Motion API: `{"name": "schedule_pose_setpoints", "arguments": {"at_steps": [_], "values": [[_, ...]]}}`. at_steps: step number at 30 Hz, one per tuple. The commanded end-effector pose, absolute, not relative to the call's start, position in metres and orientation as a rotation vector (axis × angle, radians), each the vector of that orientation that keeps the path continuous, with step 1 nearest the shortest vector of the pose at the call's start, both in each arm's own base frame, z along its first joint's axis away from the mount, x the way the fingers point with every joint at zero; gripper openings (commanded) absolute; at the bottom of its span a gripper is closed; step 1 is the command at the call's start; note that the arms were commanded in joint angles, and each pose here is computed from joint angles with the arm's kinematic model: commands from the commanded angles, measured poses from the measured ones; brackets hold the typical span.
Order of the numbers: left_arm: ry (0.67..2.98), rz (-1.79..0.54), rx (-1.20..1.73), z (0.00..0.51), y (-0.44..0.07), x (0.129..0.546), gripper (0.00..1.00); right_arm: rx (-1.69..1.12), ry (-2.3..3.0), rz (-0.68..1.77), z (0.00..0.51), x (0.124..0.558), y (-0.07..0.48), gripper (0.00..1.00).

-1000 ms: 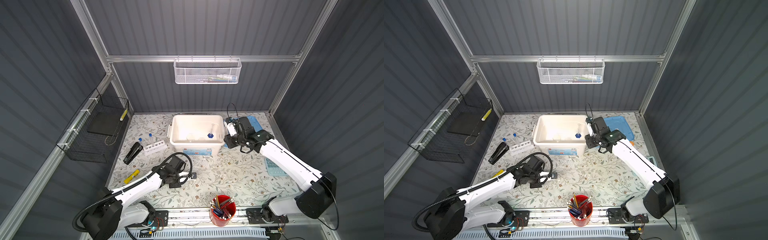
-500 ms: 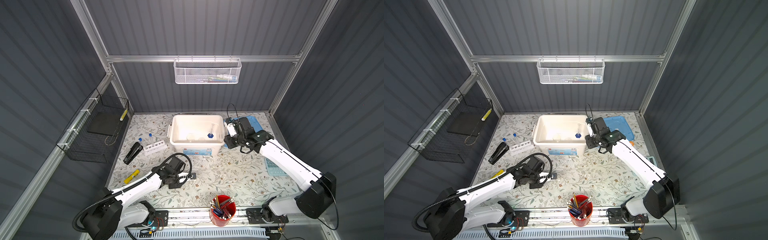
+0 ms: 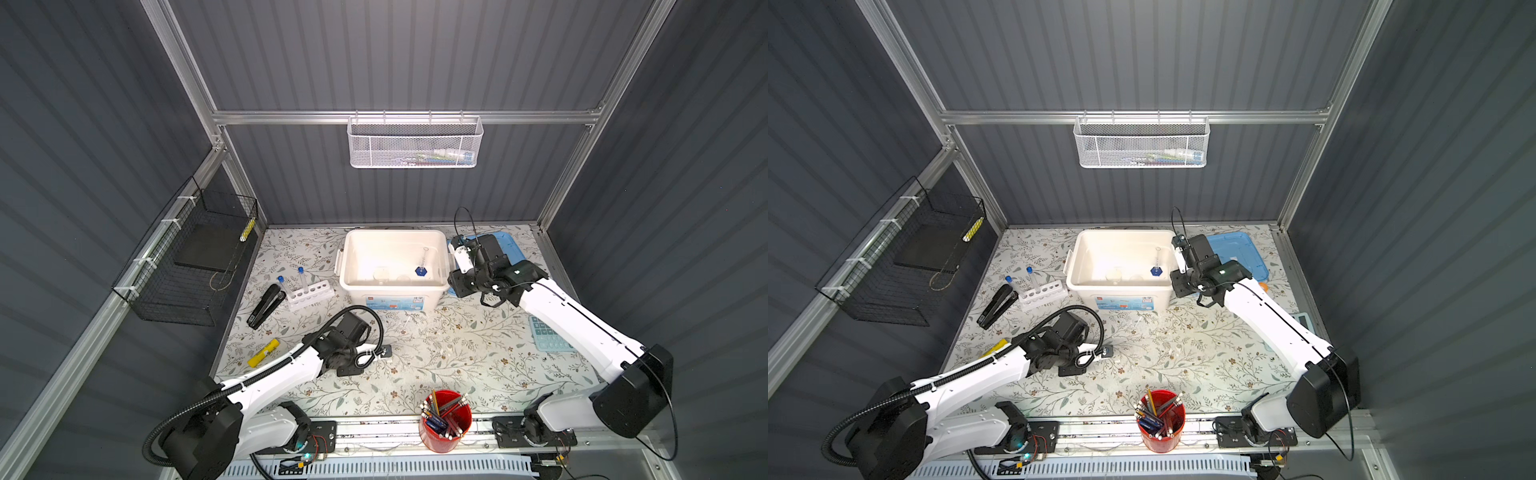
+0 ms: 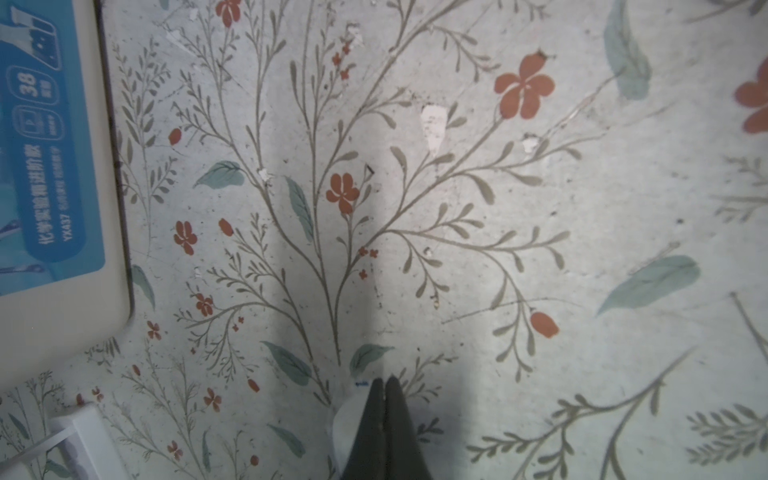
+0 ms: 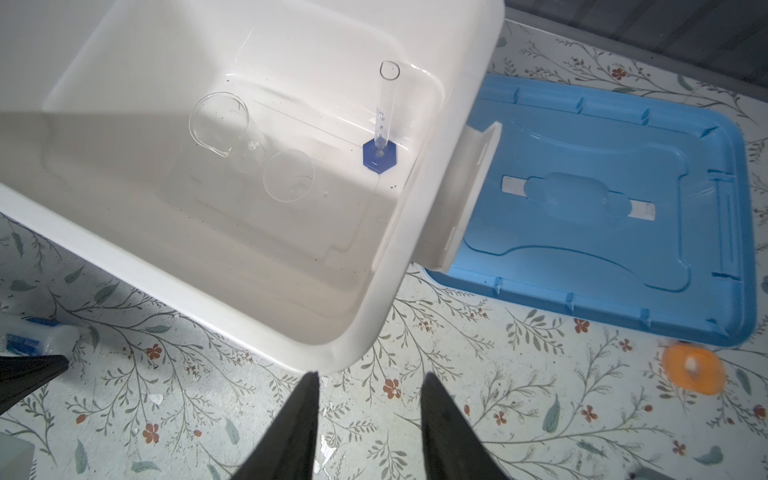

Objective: Organize the chemistry lab equipment
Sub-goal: 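Close the left gripper on the end of the cotton roll, then lift the cotton roll with the left gripper and draw it back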

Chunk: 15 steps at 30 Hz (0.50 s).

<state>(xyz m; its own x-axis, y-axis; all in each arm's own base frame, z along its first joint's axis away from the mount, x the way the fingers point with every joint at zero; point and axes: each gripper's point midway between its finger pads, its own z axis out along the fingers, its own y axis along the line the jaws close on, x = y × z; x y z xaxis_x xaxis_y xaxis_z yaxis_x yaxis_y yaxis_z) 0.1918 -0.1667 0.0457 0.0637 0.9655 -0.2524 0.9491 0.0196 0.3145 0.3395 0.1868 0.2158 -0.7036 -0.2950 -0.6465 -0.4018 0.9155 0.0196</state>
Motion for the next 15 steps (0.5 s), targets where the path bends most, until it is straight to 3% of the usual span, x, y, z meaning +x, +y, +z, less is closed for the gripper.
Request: {"name": "schedule_pose_setpoints", "arguments": {"at_steps": [1, 15], "values": [[1.891, 0.053, 1.909, 0.065, -0.177, 0.201, 0.0, -0.466, 2.387, 0.2, 0.224, 0.338, 0.181, 0.42], [1.835, -0.016, 1.697, 0.125, -0.198, 0.216, 0.0, -0.457, 2.361, 0.21, 0.236, 0.335, 0.18, 0.42]]}}
